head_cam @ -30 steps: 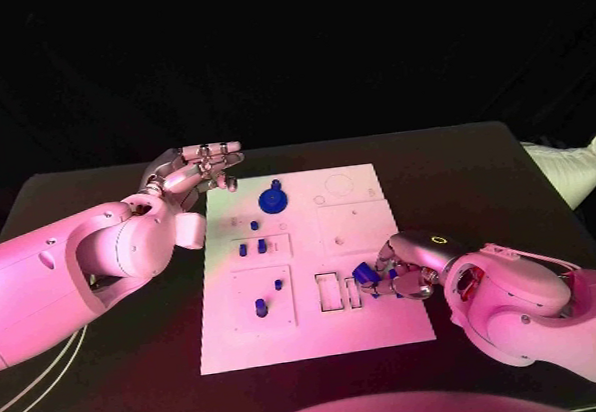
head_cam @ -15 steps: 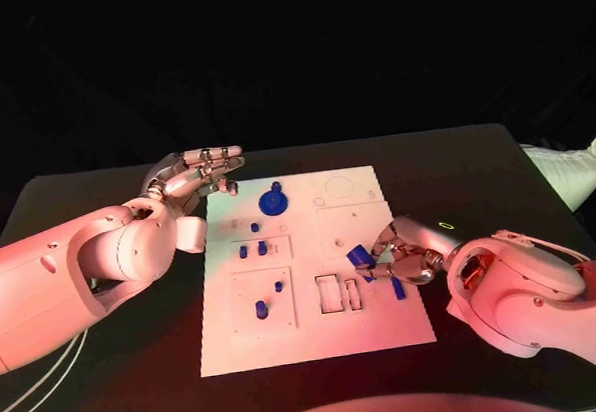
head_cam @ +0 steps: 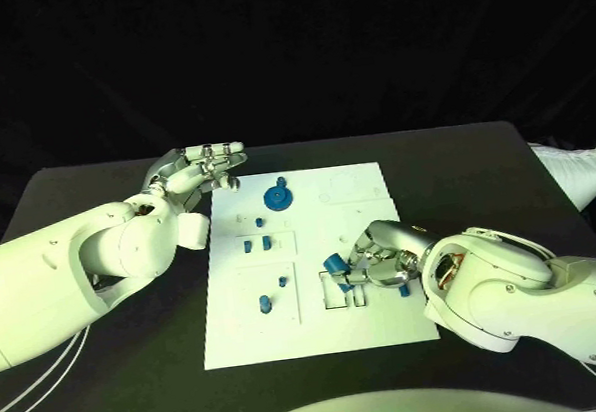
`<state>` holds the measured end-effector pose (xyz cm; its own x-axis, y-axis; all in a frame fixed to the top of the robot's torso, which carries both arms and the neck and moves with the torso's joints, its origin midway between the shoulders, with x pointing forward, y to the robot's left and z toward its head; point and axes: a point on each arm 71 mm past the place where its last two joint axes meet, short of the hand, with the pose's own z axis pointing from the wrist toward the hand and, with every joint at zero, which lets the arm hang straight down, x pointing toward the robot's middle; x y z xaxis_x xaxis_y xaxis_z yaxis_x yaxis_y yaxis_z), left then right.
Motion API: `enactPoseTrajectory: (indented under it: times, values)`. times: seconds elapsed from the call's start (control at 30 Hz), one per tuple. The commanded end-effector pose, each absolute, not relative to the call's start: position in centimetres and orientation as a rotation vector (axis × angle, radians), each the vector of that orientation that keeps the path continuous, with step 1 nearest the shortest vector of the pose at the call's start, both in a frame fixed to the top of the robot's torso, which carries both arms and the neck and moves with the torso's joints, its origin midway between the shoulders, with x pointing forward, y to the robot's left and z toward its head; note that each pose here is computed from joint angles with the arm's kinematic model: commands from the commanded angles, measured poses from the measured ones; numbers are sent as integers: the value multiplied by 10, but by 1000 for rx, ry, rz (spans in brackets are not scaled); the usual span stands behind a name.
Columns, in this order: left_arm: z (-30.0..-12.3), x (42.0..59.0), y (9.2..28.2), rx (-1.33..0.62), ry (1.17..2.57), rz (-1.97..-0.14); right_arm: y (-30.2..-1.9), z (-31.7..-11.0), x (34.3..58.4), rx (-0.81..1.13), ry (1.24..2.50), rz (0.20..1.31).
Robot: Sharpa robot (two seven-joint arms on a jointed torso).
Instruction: Assemble the parts on the task board
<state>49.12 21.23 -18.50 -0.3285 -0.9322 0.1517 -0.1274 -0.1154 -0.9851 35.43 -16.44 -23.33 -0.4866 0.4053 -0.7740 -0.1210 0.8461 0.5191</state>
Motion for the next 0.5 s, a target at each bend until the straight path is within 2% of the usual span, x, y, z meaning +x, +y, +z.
enactPoseTrajectory:
  times: [0.03, 0.5]
  values:
    - [-184, 490, 210, -1197, 1483, -1540, -161, -241, 351, 157, 2093, 622]
    - [-184, 490, 210, -1198, 1483, -1540, -157, -247, 350, 119, 2132, 608]
